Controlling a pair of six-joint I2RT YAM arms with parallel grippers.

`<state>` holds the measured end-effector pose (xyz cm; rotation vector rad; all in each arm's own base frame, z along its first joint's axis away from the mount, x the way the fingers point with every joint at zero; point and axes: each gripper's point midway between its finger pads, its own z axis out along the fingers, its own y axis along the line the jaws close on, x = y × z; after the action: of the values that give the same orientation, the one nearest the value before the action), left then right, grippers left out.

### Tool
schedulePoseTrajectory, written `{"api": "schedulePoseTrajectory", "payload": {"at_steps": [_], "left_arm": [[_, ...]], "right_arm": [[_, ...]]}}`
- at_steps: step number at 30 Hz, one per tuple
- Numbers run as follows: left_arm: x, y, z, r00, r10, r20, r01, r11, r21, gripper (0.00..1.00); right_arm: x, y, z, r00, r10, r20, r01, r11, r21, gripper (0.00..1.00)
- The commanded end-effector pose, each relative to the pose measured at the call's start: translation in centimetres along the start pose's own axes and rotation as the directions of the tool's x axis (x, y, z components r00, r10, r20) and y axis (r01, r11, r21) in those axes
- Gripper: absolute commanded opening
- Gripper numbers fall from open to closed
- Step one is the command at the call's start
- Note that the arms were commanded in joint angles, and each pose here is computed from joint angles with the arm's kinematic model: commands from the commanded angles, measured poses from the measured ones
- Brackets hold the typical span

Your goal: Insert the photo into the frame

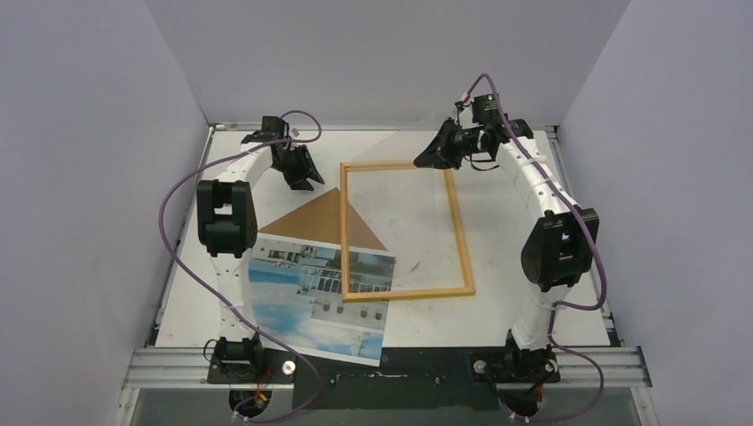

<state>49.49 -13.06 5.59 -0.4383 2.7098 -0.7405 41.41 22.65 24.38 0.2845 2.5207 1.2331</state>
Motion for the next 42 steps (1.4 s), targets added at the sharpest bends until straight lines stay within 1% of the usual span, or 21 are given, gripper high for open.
{"api": "schedulePoseTrajectory", "payload": {"at_steps": [1, 5, 12, 16, 20, 25, 27, 31, 34, 36, 39, 42], "left_arm": [[-2.4, -2.4, -1.2, 0.996, 0.039, 0.08, -0.044, 0.997, 0.061, 0.39], [-2.7, -2.1, -0.8, 0.996, 0.036, 0.076, -0.041, 0.997, 0.062, 0.4], [-2.8, -2.2, -0.2, 0.997, 0.033, 0.064, -0.038, 0.996, 0.08, 0.41], [-2.6, -2.1, -0.1, 0.998, 0.033, 0.057, -0.037, 0.996, 0.081, 0.45], [-2.5, -1.3, 0.0, 0.998, 0.025, 0.056, -0.027, 0.999, 0.046, 0.5], [-2.8, -0.7, -0.1, 0.998, 0.017, 0.067, -0.019, 1.0, 0.023, 0.52], [-2.8, -0.6, -0.1, 0.998, 0.018, 0.068, -0.02, 1.0, 0.019, 0.52], [-2.5, -0.5, -0.1, 0.998, 0.018, 0.064, -0.02, 1.0, 0.018, 0.52], [-2.3, -0.5, 0.0, 0.998, 0.021, 0.059, -0.022, 0.999, 0.027, 0.52], [-2.0, -0.7, 0.0, 0.999, 0.021, 0.048, -0.023, 0.999, 0.046, 0.52], [-1.2, -1.2, 0.3, 0.999, 0.022, 0.033, -0.025, 0.996, 0.084, 0.52], [0.1, -0.8, 0.9, 1.0, 0.009, 0.004, -0.01, 0.997, 0.074, 0.52]], "right_arm": [[-1.9, 2.2, -1.9, 0.998, -0.054, 0.035, 0.057, 0.994, -0.091, 0.0], [-2.9, 2.9, -2.7, 0.997, -0.066, 0.048, 0.071, 0.99, -0.118, 0.0], [-2.9, 2.0, -1.4, 1.0, -0.025, 0.003, 0.025, 0.99, -0.139, 0.0], [-3.2, 3.7, -2.1, 1.0, -0.003, 0.022, 0.007, 0.983, -0.181, 0.0], [-2.8, 4.5, -2.5, 0.999, 0.045, 0.031, -0.038, 0.979, -0.198, 0.0], [-1.5, 3.2, -0.3, 0.997, 0.081, -0.02, -0.083, 0.979, -0.186, 0.0], [-1.1, 2.3, 0.9, 0.996, 0.078, -0.042, -0.084, 0.982, -0.167, 0.0], [-1.4, -0.3, 3.2, 0.998, 0.018, -0.059, -0.025, 0.991, -0.132, 0.0], [-1.3, -3.6, 5.2, 0.994, 0.005, -0.112, -0.016, 0.995, -0.095, 0.01], [-1.0, -6.0, 6.3, 0.989, 0.021, -0.149, -0.03, 0.998, -0.057, 0.01], [-0.9, -8.0, 7.0, 0.986, 0.015, -0.163, -0.023, 0.999, -0.046, 0.05], [-0.9, -9.6, 7.5, 0.985, 0.004, -0.174, -0.009, 1.0, -0.026, 0.11]]}}
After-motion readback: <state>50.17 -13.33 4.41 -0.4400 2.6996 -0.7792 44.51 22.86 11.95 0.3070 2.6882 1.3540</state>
